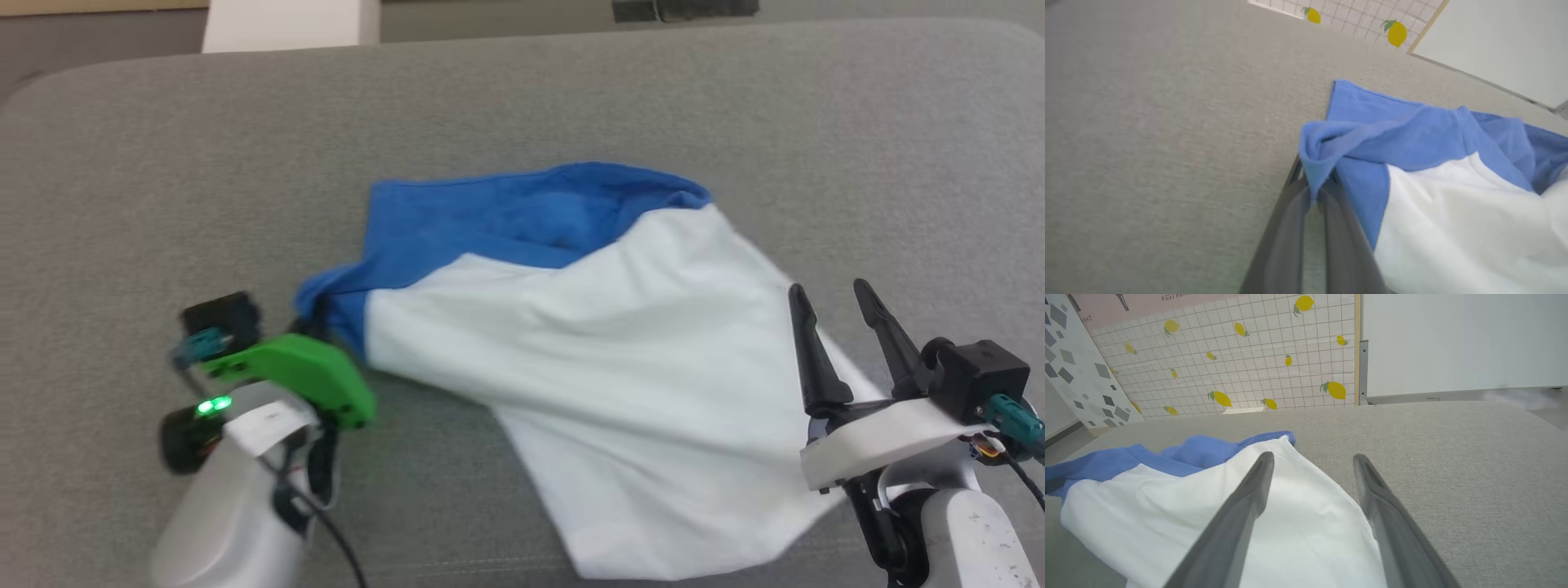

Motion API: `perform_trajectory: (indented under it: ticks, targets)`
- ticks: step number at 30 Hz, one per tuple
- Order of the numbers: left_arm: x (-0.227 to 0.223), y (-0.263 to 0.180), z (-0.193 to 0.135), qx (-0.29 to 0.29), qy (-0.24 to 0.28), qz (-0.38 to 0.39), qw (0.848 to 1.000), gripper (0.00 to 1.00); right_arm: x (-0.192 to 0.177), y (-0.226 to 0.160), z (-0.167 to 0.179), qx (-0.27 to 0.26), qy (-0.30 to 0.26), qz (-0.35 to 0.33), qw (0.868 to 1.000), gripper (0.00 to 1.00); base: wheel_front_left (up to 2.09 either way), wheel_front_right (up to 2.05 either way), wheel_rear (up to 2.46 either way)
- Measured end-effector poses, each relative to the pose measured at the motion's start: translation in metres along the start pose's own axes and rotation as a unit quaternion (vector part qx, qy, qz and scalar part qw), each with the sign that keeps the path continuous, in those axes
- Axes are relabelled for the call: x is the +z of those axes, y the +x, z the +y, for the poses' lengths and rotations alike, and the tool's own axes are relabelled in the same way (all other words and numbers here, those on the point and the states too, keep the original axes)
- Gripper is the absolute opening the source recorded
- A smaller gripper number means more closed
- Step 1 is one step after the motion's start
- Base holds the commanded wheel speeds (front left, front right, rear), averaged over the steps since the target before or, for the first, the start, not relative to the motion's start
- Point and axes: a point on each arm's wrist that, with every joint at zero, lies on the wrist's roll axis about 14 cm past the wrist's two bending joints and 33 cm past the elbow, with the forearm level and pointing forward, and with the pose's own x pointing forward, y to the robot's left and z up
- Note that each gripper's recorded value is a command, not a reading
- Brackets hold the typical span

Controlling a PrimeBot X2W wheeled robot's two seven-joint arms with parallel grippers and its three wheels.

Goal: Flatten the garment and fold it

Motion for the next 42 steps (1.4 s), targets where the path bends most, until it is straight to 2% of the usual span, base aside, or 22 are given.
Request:
perform_trajectory:
  ticks: [4,7,8,9,10,13,17,20,24,27,33,34,35,36,37,39,42]
  targets:
    - [0.012,-0.030,0.060,0.086,-0.008,-0.018,0.996,0.00,0.002,0.003,0.007,0.010,0.001,0.002,1.000,1.00,0.00,0.00,0.00]
    - [-0.011,-0.058,0.090,0.134,-0.022,0.028,0.990,0.00,0.000,0.006,0.014,0.020,0.003,0.013,1.000,1.00,0.00,0.00,0.00]
    - [-0.020,-0.067,0.096,0.143,-0.033,0.045,0.988,0.32,-0.001,0.008,0.018,0.025,0.003,0.018,1.000,1.00,0.00,0.00,0.00]
    - [-0.026,-0.074,0.100,0.148,-0.040,0.054,0.987,0.87,-0.002,0.010,0.023,0.033,0.001,0.022,0.999,1.00,0.00,0.00,0.00]
    - [-0.028,-0.079,0.102,0.151,-0.044,0.054,0.986,1.00,-0.001,0.013,0.028,0.041,0.000,0.025,0.999,1.00,0.00,0.00,0.00]
    - [-0.021,-0.087,0.106,0.159,-0.059,0.031,0.985,1.00,0.008,0.031,0.054,0.077,-0.010,0.022,0.997,1.00,0.00,0.00,0.00]
    - [0.000,-0.093,0.113,0.175,-0.061,-0.047,0.982,1.00,0.021,0.062,0.097,0.134,-0.023,0.024,0.990,1.00,0.00,0.00,0.00]
    - [0.016,-0.096,0.117,0.181,-0.049,-0.107,0.976,1.00,0.013,0.083,0.120,0.162,-0.025,0.063,0.984,1.00,0.00,0.00,0.00]
    - [0.032,-0.095,0.117,0.180,-0.026,-0.156,0.971,1.00,-0.013,0.109,0.137,0.179,-0.026,0.147,0.972,1.00,0.00,0.00,0.00]
    - [0.038,-0.092,0.116,0.177,-0.016,-0.170,0.969,1.00,-0.033,0.123,0.148,0.188,-0.037,0.211,0.959,1.00,0.00,0.00,0.00]
    - [0.040,-0.090,0.120,0.189,-0.012,-0.181,0.965,1.00,-0.083,0.133,0.157,0.188,-0.089,0.340,0.917,1.00,0.00,0.00,0.00]
    - [0.038,-0.090,0.122,0.191,-0.013,-0.179,0.965,1.00,-0.090,0.132,0.156,0.186,-0.095,0.358,0.910,0.92,0.00,0.00,0.00]
    - [0.036,-0.091,0.124,0.194,-0.012,-0.177,0.965,1.00,-0.098,0.130,0.155,0.184,-0.100,0.378,0.902,0.47,0.00,0.00,0.00]
    - [0.033,-0.091,0.126,0.196,-0.009,-0.174,0.965,1.00,-0.103,0.131,0.154,0.183,-0.105,0.385,0.899,0.33,0.00,0.00,0.00]
    - [0.032,-0.091,0.127,0.198,-0.007,-0.173,0.965,1.00,-0.103,0.133,0.154,0.181,-0.105,0.382,0.900,0.00,0.00,0.00,0.00]
    - [0.030,-0.091,0.130,0.201,-0.006,-0.170,0.965,1.00,-0.094,0.143,0.155,0.178,-0.097,0.356,0.912,0.00,0.00,0.00,0.00]
    - [0.029,-0.091,0.131,0.200,-0.006,-0.169,0.965,1.00,-0.069,0.158,0.149,0.167,-0.079,0.292,0.938,0.00,0.00,0.00,0.00]
